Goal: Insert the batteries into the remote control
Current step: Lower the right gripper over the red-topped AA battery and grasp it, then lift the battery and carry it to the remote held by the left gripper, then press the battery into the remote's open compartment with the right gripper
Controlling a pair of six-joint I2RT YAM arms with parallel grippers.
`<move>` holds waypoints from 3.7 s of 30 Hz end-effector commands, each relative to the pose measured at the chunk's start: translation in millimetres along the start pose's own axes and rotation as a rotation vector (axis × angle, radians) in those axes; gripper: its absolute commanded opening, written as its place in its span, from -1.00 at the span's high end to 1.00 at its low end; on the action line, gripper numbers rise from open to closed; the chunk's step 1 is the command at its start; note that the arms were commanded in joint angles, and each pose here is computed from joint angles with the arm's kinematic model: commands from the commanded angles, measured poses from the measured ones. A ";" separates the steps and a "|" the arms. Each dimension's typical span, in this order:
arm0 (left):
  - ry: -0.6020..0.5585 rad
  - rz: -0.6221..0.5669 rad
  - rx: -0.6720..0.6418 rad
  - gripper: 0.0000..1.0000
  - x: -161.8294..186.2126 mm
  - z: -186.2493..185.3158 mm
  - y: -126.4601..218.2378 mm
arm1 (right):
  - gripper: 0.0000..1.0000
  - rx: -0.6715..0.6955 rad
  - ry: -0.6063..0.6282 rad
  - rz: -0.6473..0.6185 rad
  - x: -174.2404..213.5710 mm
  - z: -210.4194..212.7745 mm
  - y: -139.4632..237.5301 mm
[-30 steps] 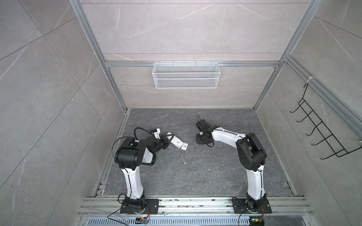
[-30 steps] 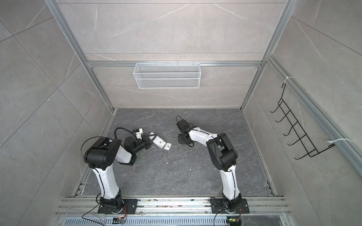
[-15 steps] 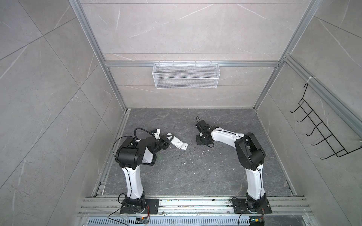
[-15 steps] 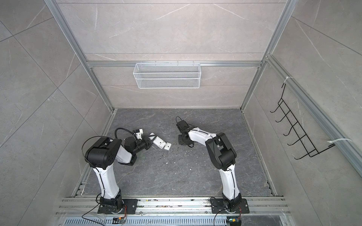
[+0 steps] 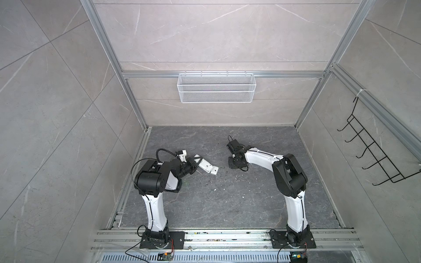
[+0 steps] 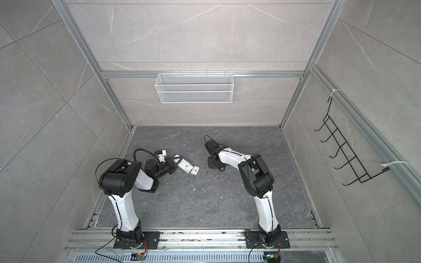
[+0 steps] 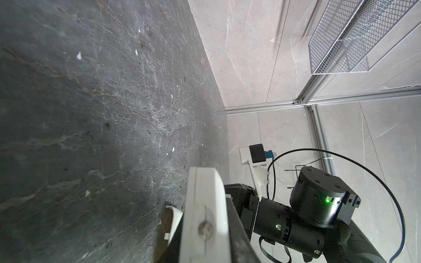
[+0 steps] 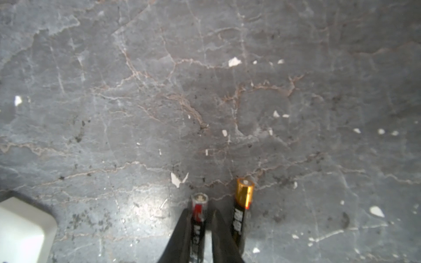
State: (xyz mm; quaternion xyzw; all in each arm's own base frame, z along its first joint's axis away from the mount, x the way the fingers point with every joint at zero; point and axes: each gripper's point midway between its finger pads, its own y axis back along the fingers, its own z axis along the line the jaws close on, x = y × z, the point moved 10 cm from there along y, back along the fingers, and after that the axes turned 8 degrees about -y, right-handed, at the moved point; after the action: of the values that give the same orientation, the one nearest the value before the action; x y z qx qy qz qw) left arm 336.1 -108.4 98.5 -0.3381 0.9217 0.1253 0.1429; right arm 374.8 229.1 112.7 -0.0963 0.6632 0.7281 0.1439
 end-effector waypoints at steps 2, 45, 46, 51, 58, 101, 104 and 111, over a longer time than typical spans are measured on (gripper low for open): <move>-0.045 -0.010 0.063 1.00 -8.9 -8.2 -4.7 | 0.63 0.079 -0.029 0.078 16.1 -7.1 -19.9; 0.222 -0.320 0.187 1.00 -4.3 -83.6 -72.7 | 1.00 -0.344 -0.377 -0.369 -11.6 51.6 160.7; 0.216 -0.320 0.187 1.00 -3.9 -84.3 -72.1 | 1.00 -0.336 -0.375 -0.373 -13.2 52.5 160.1; 0.217 -0.317 0.190 1.00 -2.2 -86.8 -69.3 | 1.00 -0.330 -0.340 -0.375 -23.0 63.1 154.7; 0.214 -0.315 0.202 1.00 -2.8 -91.9 -65.9 | 0.99 -0.321 -0.304 -0.348 -28.7 73.7 141.9; 0.158 -0.345 0.238 1.00 -16.6 -106.7 -54.8 | 0.82 -0.317 -0.304 -0.311 -22.6 71.5 133.0; 0.158 -0.344 0.236 1.00 -16.8 -105.7 -55.4 | 0.73 -0.324 -0.308 -0.316 -24.4 71.2 137.8; 0.155 -0.335 0.238 1.00 -17.7 -105.2 -55.2 | 0.32 -0.339 -0.304 -0.338 -25.9 68.2 153.5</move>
State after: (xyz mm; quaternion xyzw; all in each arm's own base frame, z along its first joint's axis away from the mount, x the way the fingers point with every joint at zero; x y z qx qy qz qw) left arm 365.3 -176.3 158.3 -0.4729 0.8776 0.0157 0.0770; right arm 359.5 289.2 251.7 -0.1108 0.4858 0.7985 0.3378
